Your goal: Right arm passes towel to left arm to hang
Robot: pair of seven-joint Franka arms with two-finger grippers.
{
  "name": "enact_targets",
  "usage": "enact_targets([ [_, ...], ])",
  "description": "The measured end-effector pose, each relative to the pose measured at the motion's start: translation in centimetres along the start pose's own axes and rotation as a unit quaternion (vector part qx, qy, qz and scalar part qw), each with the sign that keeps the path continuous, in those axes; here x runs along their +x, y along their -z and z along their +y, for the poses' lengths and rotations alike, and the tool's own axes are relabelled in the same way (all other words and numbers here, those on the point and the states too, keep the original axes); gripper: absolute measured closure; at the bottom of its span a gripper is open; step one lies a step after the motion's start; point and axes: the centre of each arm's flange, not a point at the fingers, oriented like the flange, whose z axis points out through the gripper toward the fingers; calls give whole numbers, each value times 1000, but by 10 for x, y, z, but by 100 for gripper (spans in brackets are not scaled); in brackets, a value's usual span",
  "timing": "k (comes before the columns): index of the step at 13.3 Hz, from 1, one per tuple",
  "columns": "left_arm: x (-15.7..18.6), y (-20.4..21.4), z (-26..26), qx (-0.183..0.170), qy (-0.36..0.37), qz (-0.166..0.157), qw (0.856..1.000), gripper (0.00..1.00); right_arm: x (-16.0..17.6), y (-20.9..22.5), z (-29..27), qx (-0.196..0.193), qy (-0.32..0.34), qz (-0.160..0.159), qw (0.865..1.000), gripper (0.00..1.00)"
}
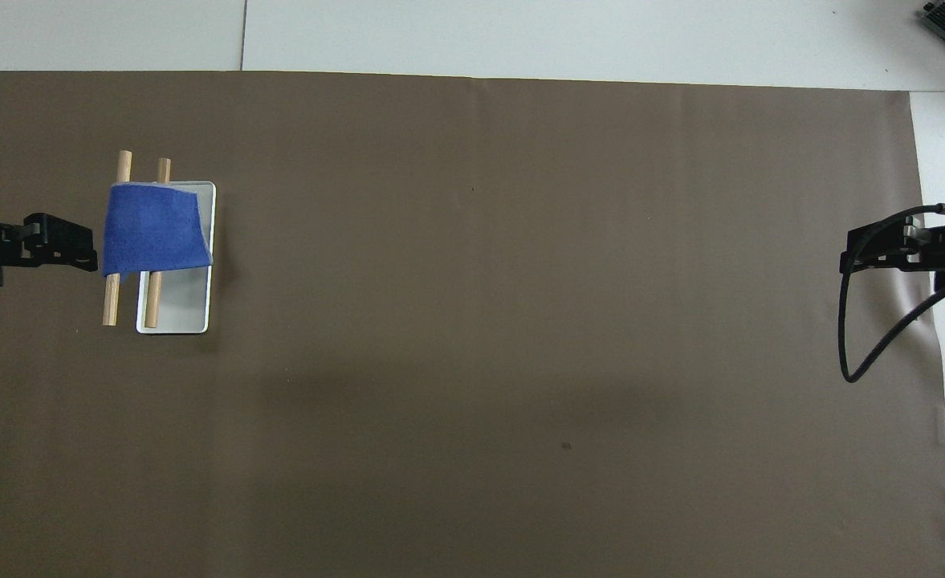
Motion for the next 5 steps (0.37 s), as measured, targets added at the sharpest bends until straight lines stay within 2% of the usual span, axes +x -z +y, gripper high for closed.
enact_targets([
  [5, -1, 1, 0, 0, 0, 1, 1000, 0, 2, 0, 9, 0, -8, 0, 1000, 0],
])
